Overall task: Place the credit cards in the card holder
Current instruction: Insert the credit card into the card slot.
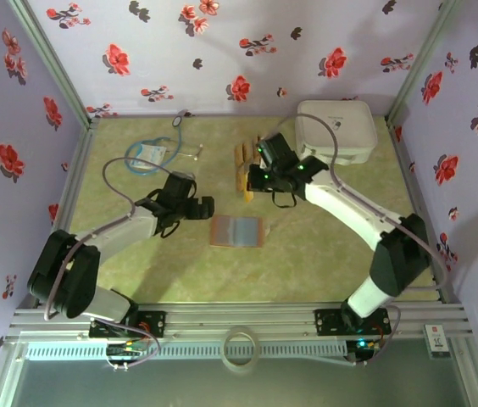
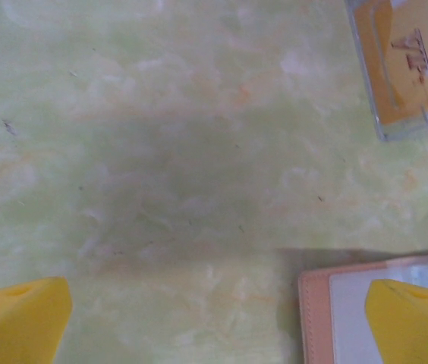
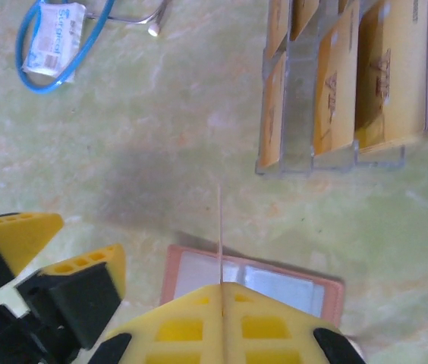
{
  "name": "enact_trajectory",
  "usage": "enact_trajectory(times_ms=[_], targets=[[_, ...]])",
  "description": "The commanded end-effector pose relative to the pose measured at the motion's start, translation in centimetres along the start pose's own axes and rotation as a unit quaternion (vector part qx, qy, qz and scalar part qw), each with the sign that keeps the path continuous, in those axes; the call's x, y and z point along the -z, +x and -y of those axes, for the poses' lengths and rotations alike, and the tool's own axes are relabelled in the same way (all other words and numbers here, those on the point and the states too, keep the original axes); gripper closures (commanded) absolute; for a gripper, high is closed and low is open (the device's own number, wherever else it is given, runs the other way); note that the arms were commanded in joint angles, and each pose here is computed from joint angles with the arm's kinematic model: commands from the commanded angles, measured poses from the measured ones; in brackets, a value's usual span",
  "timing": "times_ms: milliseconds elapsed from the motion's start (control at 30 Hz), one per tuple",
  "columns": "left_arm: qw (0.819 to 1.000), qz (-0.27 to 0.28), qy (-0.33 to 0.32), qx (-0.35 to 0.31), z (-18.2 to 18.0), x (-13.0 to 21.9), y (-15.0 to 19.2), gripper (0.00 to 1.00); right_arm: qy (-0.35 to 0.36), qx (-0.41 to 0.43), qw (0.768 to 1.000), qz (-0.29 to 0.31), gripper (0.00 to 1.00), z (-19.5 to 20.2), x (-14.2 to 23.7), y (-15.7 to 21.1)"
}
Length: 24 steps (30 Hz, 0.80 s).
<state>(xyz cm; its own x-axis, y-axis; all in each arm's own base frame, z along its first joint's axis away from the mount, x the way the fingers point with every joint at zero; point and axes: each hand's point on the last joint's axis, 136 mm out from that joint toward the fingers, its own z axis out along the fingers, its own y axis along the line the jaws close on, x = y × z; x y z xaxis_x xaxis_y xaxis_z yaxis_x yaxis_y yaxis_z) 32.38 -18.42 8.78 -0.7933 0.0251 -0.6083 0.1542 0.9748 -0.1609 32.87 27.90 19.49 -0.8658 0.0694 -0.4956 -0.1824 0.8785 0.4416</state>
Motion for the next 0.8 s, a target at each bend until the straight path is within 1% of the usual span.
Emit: enact_trajectory(times_ms=[0,133,333,533,767], targets=[[0.998,-0.017,-0.039,-0.037,-1.0,0.3,1.9,0.00,-0.080,-0.038,0.995,0.049,1.00,-2.0,1.7,-0.8],[0.997,-0.024,-0.049,-0.048,-0.8,0.2,3.0,0.00,-0.107,-0.055,0.991,0.056,1.00,-1.2,2.0,1.1],[0.997,-0.020,-0.056,-0.057,-0.6,0.4,3.7,0.00,-0.144,-0.092,0.984,0.052,1.00,0.5,0.7,4.2],[0.996,-0.023,-0.057,-0.060,-0.5,0.3,4.3,0.00,-0.187,-0.119,0.974,0.054,1.00,1.3,-0.3,5.9],[0.995,-0.028,-0.059,-0.070,-0.5,0.2,4.8,0.00,-0.199,-0.144,0.968,0.059,1.00,2.5,-1.2,7.4]])
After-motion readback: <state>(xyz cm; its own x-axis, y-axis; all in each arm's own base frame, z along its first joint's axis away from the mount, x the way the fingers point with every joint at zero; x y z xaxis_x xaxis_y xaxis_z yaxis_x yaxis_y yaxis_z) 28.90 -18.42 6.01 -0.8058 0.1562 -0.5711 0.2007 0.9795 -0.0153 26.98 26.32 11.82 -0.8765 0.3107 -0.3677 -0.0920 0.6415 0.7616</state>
